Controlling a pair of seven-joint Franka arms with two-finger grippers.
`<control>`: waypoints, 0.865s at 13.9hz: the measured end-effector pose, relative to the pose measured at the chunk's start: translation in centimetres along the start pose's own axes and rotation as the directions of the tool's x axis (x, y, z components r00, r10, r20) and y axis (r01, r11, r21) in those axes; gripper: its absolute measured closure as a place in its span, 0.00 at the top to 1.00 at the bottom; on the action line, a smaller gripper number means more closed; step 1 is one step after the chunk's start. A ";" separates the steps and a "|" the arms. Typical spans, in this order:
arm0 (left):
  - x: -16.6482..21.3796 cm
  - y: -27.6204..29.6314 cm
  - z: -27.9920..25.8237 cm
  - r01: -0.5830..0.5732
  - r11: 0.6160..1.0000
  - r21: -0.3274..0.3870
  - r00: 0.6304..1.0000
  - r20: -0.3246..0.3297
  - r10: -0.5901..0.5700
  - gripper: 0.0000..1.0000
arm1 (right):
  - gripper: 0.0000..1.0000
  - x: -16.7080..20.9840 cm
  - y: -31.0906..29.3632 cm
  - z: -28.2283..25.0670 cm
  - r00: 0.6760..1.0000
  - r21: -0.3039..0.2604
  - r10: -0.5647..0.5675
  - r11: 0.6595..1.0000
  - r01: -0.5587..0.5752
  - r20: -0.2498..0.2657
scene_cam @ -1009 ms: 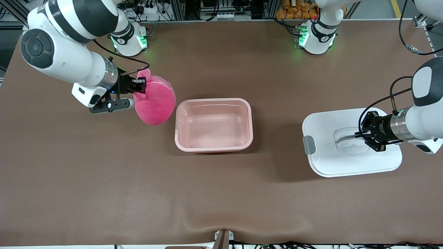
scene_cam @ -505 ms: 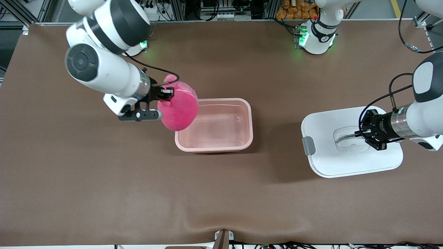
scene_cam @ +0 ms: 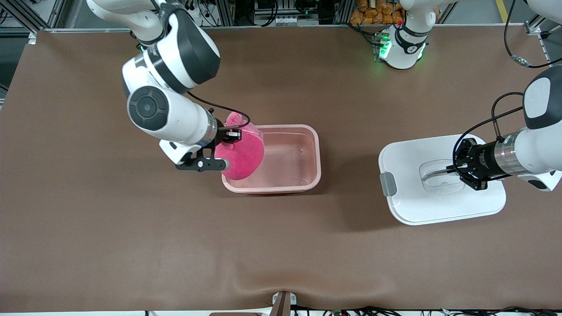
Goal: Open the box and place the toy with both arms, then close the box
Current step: 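Carry the pink toy with the right gripper over the open box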
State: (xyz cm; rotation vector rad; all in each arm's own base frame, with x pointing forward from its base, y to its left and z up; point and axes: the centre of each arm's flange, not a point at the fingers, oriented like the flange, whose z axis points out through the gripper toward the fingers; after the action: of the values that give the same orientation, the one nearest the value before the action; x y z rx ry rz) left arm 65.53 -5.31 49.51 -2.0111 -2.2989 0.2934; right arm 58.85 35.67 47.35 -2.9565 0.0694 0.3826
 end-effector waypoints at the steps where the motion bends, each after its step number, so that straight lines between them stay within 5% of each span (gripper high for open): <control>1: 0.0 0.0 0.0 0.001 1.000 0.001 1.000 0.003 -0.001 0.06 | 0.12 0.2 -0.3 0.7 1.000 -0.004 0.000 1.000 0.000 0.002; 12: -0.4 -0.1 0.0 -0.002 1.000 0.003 1.000 0.009 0.002 0.06 | 0.12 2.1 -2.9 9.8 0.999 -0.071 0.000 0.997 0.004 0.052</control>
State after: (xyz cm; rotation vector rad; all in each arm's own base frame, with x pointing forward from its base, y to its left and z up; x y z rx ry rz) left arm 65.49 -5.74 49.55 -2.0152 -2.3001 0.3058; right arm 58.61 40.05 37.90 -3.0141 0.0480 0.4705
